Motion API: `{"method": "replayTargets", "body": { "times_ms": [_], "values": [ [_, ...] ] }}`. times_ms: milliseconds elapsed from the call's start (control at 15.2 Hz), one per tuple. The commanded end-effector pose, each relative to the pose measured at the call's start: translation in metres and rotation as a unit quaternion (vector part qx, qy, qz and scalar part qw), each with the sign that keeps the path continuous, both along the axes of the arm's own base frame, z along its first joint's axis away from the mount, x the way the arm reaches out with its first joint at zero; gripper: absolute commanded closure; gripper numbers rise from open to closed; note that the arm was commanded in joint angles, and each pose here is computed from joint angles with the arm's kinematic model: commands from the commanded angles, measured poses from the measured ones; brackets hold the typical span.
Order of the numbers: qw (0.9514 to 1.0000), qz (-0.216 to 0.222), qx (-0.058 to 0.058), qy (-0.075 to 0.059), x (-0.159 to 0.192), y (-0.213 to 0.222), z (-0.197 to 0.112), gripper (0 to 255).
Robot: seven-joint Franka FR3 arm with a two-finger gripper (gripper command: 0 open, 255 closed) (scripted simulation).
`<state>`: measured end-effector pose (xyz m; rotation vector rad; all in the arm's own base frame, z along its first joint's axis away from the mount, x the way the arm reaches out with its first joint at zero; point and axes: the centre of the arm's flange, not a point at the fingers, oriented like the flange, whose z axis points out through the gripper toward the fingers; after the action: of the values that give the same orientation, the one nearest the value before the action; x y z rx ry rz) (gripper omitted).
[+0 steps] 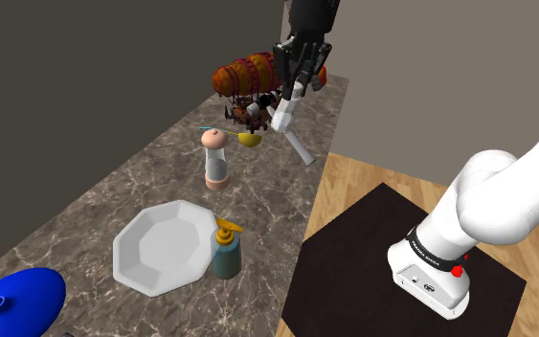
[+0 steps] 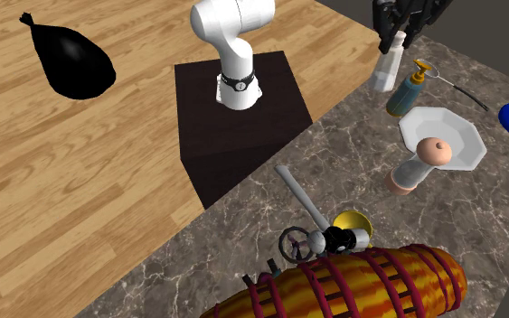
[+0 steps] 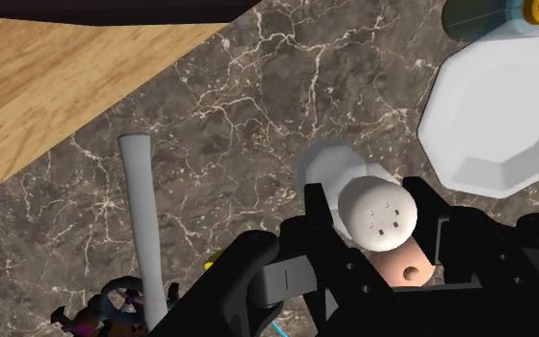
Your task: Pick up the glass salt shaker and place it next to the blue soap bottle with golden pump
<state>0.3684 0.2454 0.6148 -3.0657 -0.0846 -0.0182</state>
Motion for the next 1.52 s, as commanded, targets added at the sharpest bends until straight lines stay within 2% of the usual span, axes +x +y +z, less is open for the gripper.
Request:
{"method": "replayTargets", "body": {
  "times_ms": [0, 264, 1452],
  "values": [
    [1.0, -0.001, 0.0, 0.0, -0.014, 0.021, -0.002, 255],
    [1.0, -0.001, 0.0, 0.0, -0.043, 0.063, -0.002, 255],
    [1.0, -0.001, 0.0, 0.0, -0.043, 0.063, -0.097, 255]
  ]
}}
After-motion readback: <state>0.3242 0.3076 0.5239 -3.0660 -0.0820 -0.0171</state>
